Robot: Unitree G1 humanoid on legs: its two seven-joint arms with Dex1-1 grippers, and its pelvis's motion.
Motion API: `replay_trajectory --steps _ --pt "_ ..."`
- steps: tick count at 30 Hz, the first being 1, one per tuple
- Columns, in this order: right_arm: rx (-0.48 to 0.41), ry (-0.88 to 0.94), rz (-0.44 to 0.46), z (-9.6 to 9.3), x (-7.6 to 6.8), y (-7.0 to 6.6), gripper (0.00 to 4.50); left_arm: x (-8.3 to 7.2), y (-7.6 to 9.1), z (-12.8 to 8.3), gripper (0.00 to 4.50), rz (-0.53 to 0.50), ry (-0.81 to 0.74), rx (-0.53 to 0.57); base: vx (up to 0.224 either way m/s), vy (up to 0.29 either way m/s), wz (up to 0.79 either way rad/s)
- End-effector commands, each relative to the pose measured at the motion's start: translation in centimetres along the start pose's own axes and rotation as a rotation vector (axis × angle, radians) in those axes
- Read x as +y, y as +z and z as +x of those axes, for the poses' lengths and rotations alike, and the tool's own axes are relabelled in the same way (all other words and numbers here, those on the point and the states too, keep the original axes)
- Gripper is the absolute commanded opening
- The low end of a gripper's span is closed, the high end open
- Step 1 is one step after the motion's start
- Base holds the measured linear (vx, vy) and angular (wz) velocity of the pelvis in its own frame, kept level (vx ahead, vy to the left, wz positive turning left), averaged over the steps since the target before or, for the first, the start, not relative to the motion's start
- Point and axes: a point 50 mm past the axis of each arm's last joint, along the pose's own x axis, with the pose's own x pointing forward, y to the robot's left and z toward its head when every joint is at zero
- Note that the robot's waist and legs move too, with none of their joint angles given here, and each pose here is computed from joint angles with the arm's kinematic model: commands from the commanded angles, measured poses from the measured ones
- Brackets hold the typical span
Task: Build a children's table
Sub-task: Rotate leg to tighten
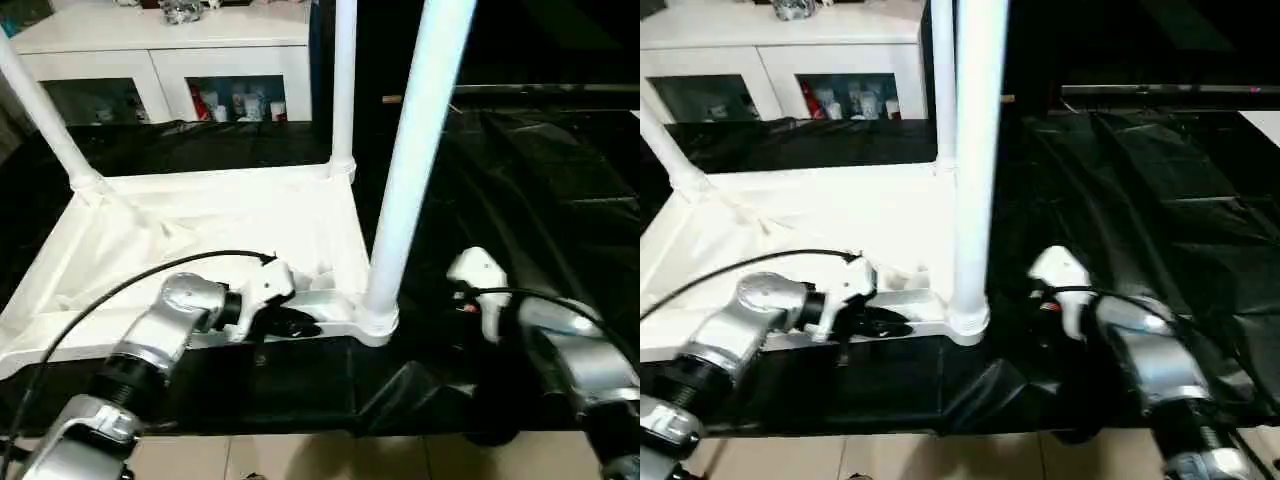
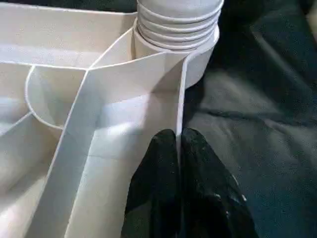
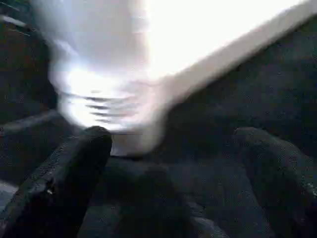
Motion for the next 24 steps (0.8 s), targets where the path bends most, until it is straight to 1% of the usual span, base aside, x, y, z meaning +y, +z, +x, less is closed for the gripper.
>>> replay_trajectory --steps 1,2,3,5,8,9,11,14,19,20,24 --pt "-0.003 0.042 -0.023 -0.2 0.1 0.4 4.5 0.5 -0.8 -0.1 0.01 -0.07 0.097 0.023 0.0 0.0 0.0" --pt "0.003 0.077 -0.027 -0.3 0.2 0.3 4.5 0.7 -0.2 0.2 0.01 -0.081 0.125 0.001 0.0 0.0 0.0" --pt "0.002 0.088 -0.025 -0.4 0.2 0.4 4.5 0.7 -0.1 0.3 0.01 -0.083 0.129 0.0 0.0 0.0 0.0" --pt "-0.03 0.11 -0.018 -0.2 0.2 1.0 4.5 0.8 0.3 0.5 0.01 -0.065 0.151 0.01 0.0 0.0 0.0" --pt "-0.045 0.061 -0.054 0.4 -0.3 1.5 4.5 0.3 1.2 0.8 0.01 -0.035 0.104 -0.032 0.0 0.0 0.0" --pt "-0.045 0.061 -0.054 0.4 -0.3 1.5 4.5 0.3 1.2 0.8 0.01 -0.035 0.104 -0.032 0.0 0.0 0.0" --pt "-0.039 -0.031 -0.086 1.1 -1.2 1.7 4.5 -0.2 1.1 0.7 0.01 0.005 0.065 -0.015 0.0 0.0 0.0" --pt "-0.041 -0.064 -0.091 1.5 -1.6 1.9 4.5 -0.6 0.9 0.6 0.01 0.027 0.041 0.003 0.0 0.0 0.0" --pt "-0.029 0.001 -0.086 1.7 -1.1 1.8 4.5 -0.7 0.7 0.2 0.01 0.021 0.028 0.013 0.0 0.0 0.0" --pt "-0.039 0.016 -0.07 1.9 -1.0 1.9 4.5 -0.6 0.8 0.1 0.01 0.023 0.027 0.011 0.0 0.0 0.0" --pt "-0.057 0.047 -0.074 2.5 -0.6 2.0 4.5 -0.7 0.8 0.0 0.01 0.023 0.015 0.009 0.0 0.0 0.0"
